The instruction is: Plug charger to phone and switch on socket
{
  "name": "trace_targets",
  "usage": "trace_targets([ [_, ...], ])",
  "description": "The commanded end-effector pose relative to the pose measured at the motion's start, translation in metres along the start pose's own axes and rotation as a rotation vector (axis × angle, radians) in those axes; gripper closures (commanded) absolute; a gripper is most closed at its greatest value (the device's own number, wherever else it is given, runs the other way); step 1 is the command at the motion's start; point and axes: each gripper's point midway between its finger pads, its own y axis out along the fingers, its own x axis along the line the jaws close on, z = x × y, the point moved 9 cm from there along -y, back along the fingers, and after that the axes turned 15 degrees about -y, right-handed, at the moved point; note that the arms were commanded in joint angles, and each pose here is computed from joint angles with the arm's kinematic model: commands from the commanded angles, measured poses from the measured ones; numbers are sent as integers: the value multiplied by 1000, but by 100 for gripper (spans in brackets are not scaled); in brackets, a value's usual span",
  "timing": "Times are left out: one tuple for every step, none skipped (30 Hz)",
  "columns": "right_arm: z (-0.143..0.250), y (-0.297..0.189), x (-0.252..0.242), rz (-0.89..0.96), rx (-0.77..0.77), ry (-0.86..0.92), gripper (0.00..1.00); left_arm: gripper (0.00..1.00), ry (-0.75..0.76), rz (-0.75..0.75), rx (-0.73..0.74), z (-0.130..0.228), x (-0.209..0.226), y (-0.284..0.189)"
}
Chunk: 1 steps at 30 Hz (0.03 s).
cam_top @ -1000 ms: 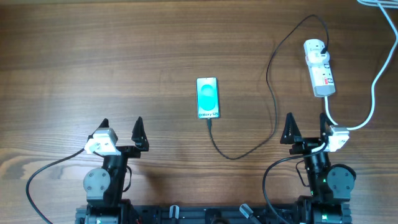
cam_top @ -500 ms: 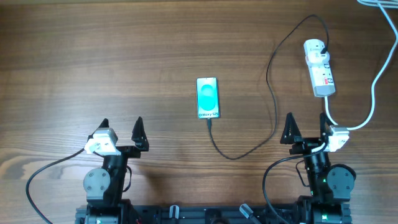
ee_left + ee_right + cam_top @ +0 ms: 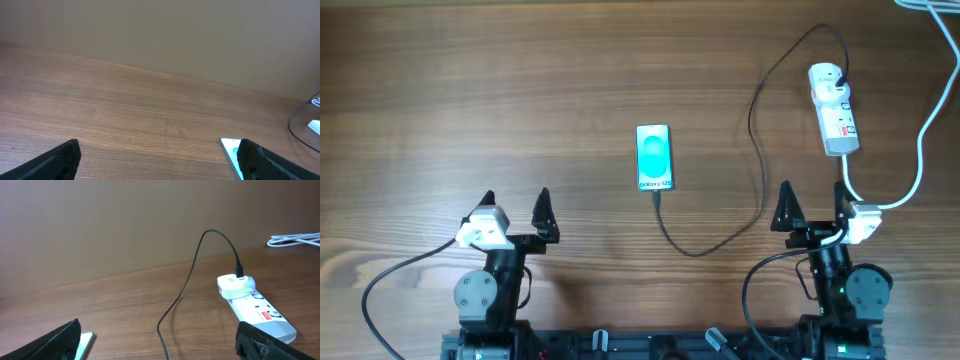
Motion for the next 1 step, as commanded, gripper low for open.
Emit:
trace_targets([
  [-1,-1,0,6,-12,-1,0,0,13,-4,1,3,2,1],
])
